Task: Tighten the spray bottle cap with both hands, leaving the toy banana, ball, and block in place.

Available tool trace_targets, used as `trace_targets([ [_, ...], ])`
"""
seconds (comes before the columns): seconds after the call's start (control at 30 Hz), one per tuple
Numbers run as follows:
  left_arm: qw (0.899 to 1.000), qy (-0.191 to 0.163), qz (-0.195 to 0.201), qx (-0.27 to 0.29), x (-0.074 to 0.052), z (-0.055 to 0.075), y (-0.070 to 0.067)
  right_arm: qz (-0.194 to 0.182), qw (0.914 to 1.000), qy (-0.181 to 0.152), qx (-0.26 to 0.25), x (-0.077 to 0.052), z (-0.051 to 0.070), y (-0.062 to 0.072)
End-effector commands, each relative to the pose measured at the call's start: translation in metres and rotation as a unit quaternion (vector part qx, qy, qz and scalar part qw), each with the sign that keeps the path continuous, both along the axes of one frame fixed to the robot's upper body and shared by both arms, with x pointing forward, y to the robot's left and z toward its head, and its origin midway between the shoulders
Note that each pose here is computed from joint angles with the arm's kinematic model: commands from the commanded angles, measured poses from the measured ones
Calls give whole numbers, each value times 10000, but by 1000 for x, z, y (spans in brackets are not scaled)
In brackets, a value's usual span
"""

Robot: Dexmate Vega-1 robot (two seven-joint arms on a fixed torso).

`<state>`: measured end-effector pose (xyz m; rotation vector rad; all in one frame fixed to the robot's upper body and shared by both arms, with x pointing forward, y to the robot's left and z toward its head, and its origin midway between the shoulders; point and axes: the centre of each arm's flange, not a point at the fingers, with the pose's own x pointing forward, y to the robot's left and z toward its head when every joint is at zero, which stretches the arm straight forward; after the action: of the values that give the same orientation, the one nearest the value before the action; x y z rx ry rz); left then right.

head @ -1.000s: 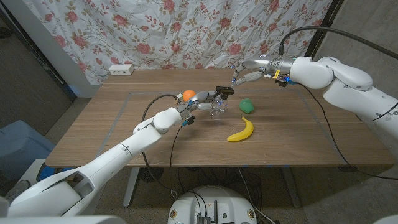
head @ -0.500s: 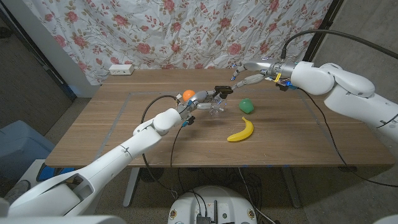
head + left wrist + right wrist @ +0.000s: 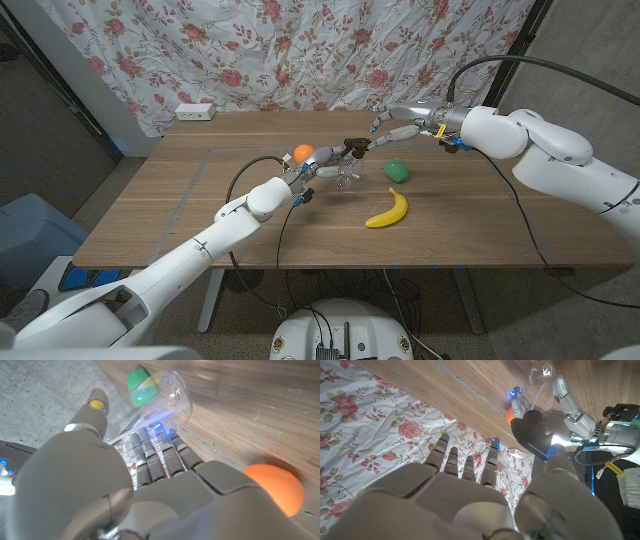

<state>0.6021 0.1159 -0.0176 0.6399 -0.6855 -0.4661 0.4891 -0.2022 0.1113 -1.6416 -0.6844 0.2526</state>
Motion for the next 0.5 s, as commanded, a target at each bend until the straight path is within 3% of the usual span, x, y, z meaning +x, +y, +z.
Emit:
trace_targets([
  [0.03, 9999, -2, 106, -82, -5, -4, 1, -31, 9999, 130, 100, -2, -7, 14],
  [0.5, 9999, -6, 96, -103, -5, -6, 2, -112, 9998, 83, 150, -5, -14, 29],
])
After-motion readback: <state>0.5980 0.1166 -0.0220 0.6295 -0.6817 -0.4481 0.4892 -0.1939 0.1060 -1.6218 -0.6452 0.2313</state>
